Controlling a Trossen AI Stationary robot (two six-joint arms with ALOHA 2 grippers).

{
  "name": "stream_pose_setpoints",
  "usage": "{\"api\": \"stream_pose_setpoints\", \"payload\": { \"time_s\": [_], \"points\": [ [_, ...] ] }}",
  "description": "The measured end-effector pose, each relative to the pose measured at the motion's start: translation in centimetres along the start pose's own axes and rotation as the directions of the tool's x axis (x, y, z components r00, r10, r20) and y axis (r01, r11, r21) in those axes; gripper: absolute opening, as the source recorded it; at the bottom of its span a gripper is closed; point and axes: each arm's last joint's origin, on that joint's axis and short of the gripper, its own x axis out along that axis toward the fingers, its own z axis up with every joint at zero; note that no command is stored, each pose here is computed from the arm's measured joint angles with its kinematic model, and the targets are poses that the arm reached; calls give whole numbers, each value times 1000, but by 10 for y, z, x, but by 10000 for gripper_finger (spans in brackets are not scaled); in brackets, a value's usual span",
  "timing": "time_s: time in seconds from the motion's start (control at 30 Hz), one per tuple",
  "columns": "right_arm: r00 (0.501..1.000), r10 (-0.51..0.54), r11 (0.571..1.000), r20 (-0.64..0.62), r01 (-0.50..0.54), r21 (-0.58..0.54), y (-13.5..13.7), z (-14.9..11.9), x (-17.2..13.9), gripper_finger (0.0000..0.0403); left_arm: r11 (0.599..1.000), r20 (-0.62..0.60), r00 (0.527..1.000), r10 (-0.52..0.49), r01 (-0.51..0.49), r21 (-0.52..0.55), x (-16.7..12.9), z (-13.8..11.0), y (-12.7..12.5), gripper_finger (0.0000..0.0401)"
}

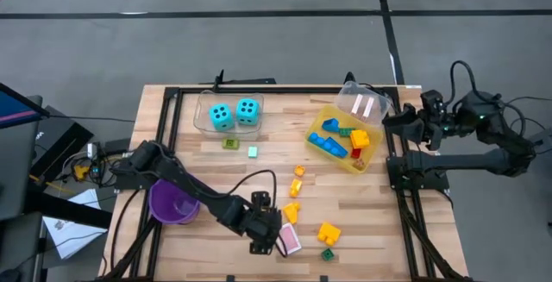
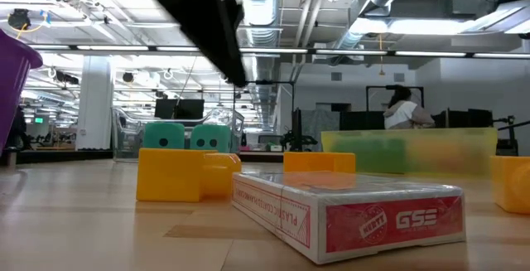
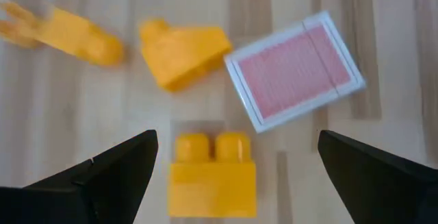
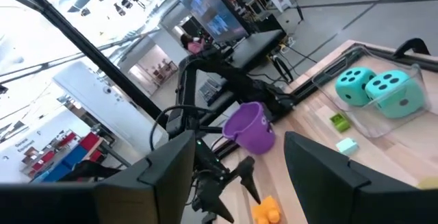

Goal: Pick & Place Toys
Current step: Put the yellow game piece into the yellow bin

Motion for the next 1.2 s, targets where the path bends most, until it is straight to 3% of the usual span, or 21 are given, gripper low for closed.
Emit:
{"api": "stream_pose_setpoints", "payload": {
  "time_s": [0.23,0.83,1.0,1.2],
  "points": [
    [1000,4,1000,3,-4,-18,0,0,-1,218,1000,-102,995,1,-1,-4,21,-22,12,400],
    [1000,4,1000,3,-4,-23,0,0,-1,218,995,-155,983,-99,93,-46,48,-45,26,397],
    [1000,4,1000,3,-4,-23,0,0,-1,218,992,-101,988,-120,115,-57,49,-40,24,369],
    [1000,4,1000,3,-4,-23,0,0,-1,218,993,-131,986,-108,101,-56,49,-42,27,307]
  ]
}}
